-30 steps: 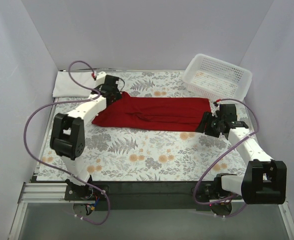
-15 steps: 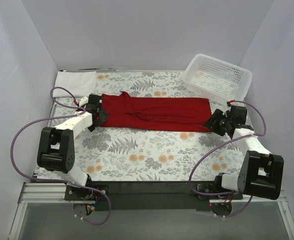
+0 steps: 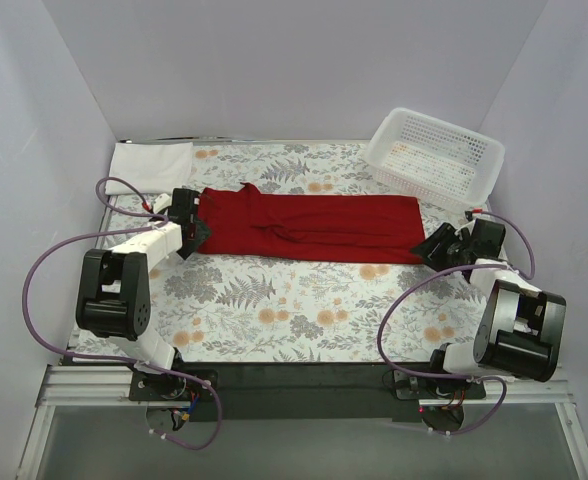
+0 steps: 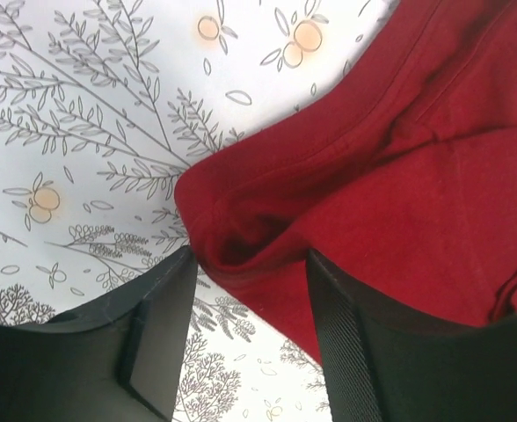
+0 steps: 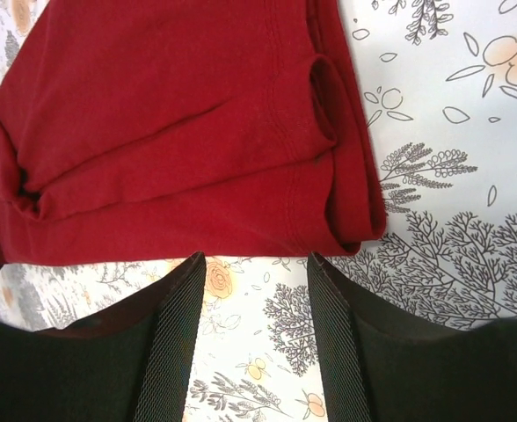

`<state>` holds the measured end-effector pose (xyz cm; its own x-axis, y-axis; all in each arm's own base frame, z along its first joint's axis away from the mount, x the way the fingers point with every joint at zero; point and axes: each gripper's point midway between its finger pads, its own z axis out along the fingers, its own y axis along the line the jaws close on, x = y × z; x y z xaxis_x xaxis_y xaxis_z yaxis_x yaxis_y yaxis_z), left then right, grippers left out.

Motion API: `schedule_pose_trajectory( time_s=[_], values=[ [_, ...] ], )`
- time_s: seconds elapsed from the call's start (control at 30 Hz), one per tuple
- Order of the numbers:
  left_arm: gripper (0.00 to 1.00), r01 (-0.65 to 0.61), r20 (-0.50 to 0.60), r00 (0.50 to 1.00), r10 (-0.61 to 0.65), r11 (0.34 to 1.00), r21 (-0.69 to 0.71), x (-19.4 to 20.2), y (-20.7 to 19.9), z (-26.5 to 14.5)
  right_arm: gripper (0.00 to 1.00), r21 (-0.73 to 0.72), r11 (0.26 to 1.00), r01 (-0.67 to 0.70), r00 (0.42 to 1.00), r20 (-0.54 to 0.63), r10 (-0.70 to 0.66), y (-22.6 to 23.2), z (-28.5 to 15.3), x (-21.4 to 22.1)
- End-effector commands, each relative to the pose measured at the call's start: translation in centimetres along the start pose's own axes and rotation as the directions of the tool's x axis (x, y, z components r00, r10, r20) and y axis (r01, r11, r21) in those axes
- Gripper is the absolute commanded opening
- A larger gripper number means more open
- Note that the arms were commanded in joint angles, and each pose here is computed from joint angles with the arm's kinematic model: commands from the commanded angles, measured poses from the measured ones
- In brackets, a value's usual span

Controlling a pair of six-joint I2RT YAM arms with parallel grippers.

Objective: Fold and stack the t-shirts
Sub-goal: Fold the tshirt

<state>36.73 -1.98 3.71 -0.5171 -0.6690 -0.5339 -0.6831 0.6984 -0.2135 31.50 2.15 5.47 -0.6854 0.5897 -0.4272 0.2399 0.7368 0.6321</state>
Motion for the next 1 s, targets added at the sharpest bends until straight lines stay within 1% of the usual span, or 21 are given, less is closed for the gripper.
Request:
schedule_pose_trajectory(
  time_s=[0.0, 0.07, 0.17, 0.27, 0.3, 0.37, 0.4, 0.5, 0.53, 0.57, 0.67, 0.73, 0.77, 0.83, 0.87, 0.97],
  values=[
    [0.5, 0.018, 0.033, 0.999, -0.019, 1.0, 0.023, -0.9, -0.3, 0.2, 0.56, -0.082, 0.997, -0.008, 0.999, 0.038, 0.011, 1.2, 0.3, -1.2],
    [0.47, 0.006, 0.025, 1.0, -0.006, 1.0, 0.022, -0.7, -0.3, 0.4, 0.55, -0.099, 0.995, -0.008, 0.999, 0.043, 0.012, 1.4, 0.4, -1.4],
    [0.46, 0.007, 0.021, 1.0, -0.008, 1.0, 0.027, -0.7, -0.5, 0.5, 0.53, -0.117, 0.993, -0.004, 0.999, 0.04, 0.009, 1.7, 0.5, -1.4],
    [0.39, 0.007, 0.017, 1.0, -0.008, 1.0, 0.025, -0.6, -0.4, 0.7, 0.51, -0.125, 0.992, -0.008, 0.999, 0.038, 0.013, 1.6, 0.8, -1.3],
    [0.34, 0.01, 0.015, 1.0, -0.01, 1.0, 0.019, -0.6, -0.2, 0.8, 0.5, -0.117, 0.993, -0.016, 0.999, 0.035, 0.02, 1.2, 1.1, -1.2],
    [0.29, 0.01, 0.011, 1.0, -0.01, 1.0, 0.013, -0.5, 0.1, 0.9, 0.49, -0.102, 0.994, -0.027, 0.999, 0.026, 0.029, 0.7, 1.5, -1.0],
    [0.21, 0.013, 0.014, 1.0, -0.013, 1.0, -0.002, -0.6, 0.5, 1.0, 0.47, -0.082, 0.996, -0.043, 0.999, 0.012, 0.044, 0.0, 1.9, -0.6],
    [0.1, 0.033, -0.001, 0.999, -0.033, 0.998, -0.048, -0.2, 2.0, 1.2, 0.45, -0.022, 0.996, -0.091, 0.996, -0.011, 0.091, -2.1, 2.5, 0.4],
    [0.06, 0.023, -0.02, 0.999, -0.025, 0.997, -0.076, 0.5, 3.0, 1.1, 0.44, 0.0, 0.993, -0.12, 0.993, -0.018, 0.12, -3.0, 2.5, 1.0],
    [0.04, 0.042, -0.025, 0.999, -0.044, 0.995, -0.094, 0.7, 3.5, 1.0, 0.42, 0.01, 0.991, -0.135, 0.991, -0.021, 0.135, -3.5, 2.5, 1.3],
    [0.01, 0.074, -0.084, 0.992, -0.089, 0.984, -0.165, 2.6, 6.0, 0.2, 0.4, 0.033, 0.977, -0.213, 0.975, -0.051, 0.214, -5.0, 1.7, 3.2],
    [0.01, 0.084, -0.104, 0.989, -0.107, 0.975, -0.208, 3.7, 7.9, -0.5, 0.4, 0.055, 0.97, -0.239, 0.968, -0.063, 0.242, -5.7, 0.9, 4.1],
    [0.01, 0.099, -0.109, 0.986, -0.127, 0.968, -0.231, 4.5, 9.6, -1.2, 0.4, 0.096, 0.963, -0.253, 0.959, -0.109, 0.262, -6.5, 0.3, 6.0],
    [0.01, 0.125, -0.132, 0.978, -0.161, 0.961, -0.247, 5.7, 11.0, -2.2, 0.4, 0.132, 0.96, -0.246, 0.962, -0.089, 0.259, -7.3, -0.9, 6.5],
    [0.01, 0.135, -0.136, 0.975, -0.174, 0.957, -0.258, 6.3, 11.8, -2.6, 0.4, 0.158, 0.953, -0.257, 0.955, -0.109, 0.276, -7.7, -1.5, 7.5],
    [0.02, 0.187, -0.127, 0.967, -0.221, 0.954, -0.235, 7.3, 13.2, -4.6, 0.41, 0.173, 0.962, -0.211, 0.971, -0.074, 0.226, -7.9, -2.9, 7.5]
  ],
)
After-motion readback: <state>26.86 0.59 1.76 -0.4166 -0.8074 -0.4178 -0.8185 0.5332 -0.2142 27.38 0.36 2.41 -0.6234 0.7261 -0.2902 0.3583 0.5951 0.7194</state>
